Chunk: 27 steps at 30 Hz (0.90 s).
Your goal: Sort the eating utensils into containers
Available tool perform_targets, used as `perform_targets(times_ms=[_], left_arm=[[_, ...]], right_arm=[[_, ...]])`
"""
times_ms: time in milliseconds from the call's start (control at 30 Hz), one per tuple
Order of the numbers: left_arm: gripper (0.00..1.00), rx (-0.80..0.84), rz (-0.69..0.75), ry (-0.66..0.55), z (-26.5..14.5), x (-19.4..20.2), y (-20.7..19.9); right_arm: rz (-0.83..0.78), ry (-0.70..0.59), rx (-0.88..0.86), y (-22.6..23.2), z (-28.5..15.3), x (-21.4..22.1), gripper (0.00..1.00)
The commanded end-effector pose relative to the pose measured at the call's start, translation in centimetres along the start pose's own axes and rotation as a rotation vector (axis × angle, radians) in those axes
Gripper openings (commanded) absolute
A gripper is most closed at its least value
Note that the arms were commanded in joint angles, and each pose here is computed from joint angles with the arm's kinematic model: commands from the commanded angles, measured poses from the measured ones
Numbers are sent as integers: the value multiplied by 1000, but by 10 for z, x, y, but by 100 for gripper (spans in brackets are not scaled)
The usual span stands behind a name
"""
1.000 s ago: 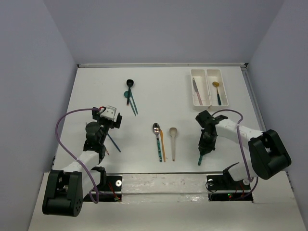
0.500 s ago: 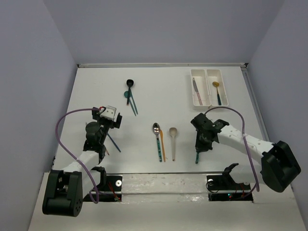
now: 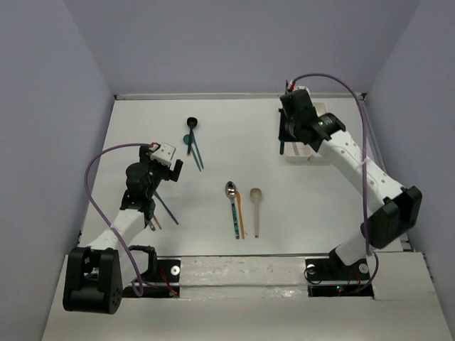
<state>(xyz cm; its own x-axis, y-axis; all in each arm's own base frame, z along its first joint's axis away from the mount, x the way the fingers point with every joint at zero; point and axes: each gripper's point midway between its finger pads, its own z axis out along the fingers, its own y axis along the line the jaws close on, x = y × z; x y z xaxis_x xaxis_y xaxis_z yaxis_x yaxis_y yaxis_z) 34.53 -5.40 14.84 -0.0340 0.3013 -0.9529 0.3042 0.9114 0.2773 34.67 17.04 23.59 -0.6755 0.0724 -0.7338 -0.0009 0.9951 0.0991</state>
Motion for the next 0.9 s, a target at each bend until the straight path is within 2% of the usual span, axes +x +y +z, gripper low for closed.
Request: perform_targets(times_ms=[0, 100, 167, 233, 267, 300, 333, 400, 500, 567, 633, 667, 700, 833, 867], left_arm=[[98, 74, 43, -25, 11, -42, 3], [98, 76, 44, 8, 22, -51, 10], [98, 90, 23, 100, 31, -35, 10], [96, 90, 8, 142, 42, -41, 14], [92, 85, -7, 195, 51, -30, 15], [90, 85, -7, 204, 60, -39, 16], [88, 74, -11, 259, 70, -25, 17], [86, 62, -7, 267, 87, -38, 19], [85, 37, -17, 309, 113, -36, 22], [81, 37, -31, 357, 128, -21, 19], [77, 32, -53, 368, 142, -26, 21], [77, 37, -62, 399, 150, -13, 18], [76, 27, -71, 394, 158, -20, 21], [76, 18, -85, 433, 179, -3, 20], [76, 16, -88, 435, 182, -2, 19]], right_arm=[[-125, -132, 147, -47, 41, -99, 0], [-104, -115, 156, -65, 79, -122, 0], [-110, -75, 172, -74, 110, -118, 0], [-125, -72, 197, -84, 123, -125, 0], [-127, -57, 207, -91, 132, -123, 0], [-139, -24, 215, -97, 149, -114, 0], [-148, -11, 208, -96, 156, -110, 0], [-161, 40, 219, -102, 176, -94, 0], [-172, 98, 218, -104, 197, -71, 0], [-171, 124, 215, -104, 205, -59, 0], [-165, 140, 204, -103, 212, -51, 0], [-165, 155, 185, -100, 215, -45, 0], [-163, 159, 169, -97, 216, -43, 0], [-152, 205, 117, -90, 217, -24, 0], [-150, 215, 120, -91, 216, -20, 4]])
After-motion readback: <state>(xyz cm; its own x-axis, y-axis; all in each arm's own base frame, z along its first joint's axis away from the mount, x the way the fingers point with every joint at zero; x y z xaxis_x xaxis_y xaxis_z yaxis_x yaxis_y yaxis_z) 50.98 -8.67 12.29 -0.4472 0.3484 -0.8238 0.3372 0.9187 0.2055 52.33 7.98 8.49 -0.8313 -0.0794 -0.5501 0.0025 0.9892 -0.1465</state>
